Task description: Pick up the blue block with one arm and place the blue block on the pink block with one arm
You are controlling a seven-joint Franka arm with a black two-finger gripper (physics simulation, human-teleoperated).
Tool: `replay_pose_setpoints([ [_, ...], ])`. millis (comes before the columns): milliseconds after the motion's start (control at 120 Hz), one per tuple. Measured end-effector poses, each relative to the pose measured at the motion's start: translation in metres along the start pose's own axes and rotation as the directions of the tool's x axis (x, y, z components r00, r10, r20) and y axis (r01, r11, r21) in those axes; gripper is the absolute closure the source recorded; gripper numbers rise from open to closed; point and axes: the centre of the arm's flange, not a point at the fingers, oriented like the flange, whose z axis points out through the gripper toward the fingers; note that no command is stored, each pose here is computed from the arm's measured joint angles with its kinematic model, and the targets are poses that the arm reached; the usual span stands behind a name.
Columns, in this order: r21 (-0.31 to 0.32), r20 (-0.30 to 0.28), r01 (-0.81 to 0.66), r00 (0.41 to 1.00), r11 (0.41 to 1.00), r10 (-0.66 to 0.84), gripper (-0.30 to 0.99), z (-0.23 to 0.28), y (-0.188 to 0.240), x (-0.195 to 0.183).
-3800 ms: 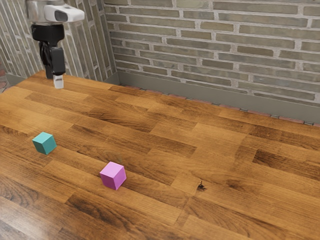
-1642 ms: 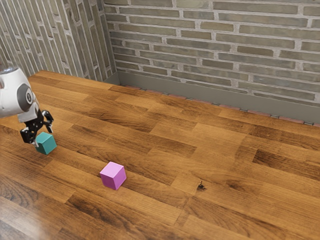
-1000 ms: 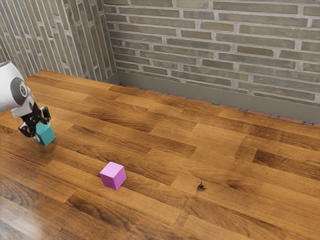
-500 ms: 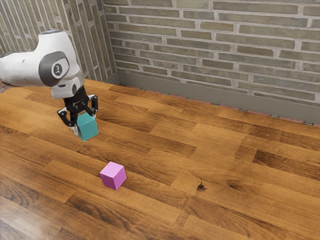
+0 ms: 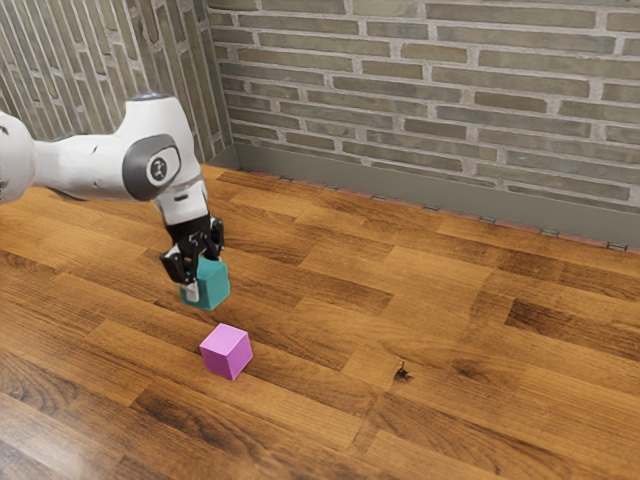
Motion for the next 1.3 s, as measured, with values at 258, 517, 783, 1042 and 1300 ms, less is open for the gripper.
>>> replay_pose_setpoints([
  [258,-0.006,0.022,0.063,0.998,0.998,-0.063,0.34,0.033,0.012,0.030],
  [517,0.036,0.068,0.086,0.994,0.996,-0.088,0.34,0.051,0.027,0.039],
  [783,0.070,0.067,0.107,0.991,0.992,-0.112,0.34,0.052,0.034,0.051],
  [1042,0.066,0.061,0.153,0.986,0.986,-0.157,0.13,0.054,0.035,0.035],
  [1300,0.165,0.031,0.109,0.993,0.980,-0.116,0.04,-0.046,0.065,0.067],
])
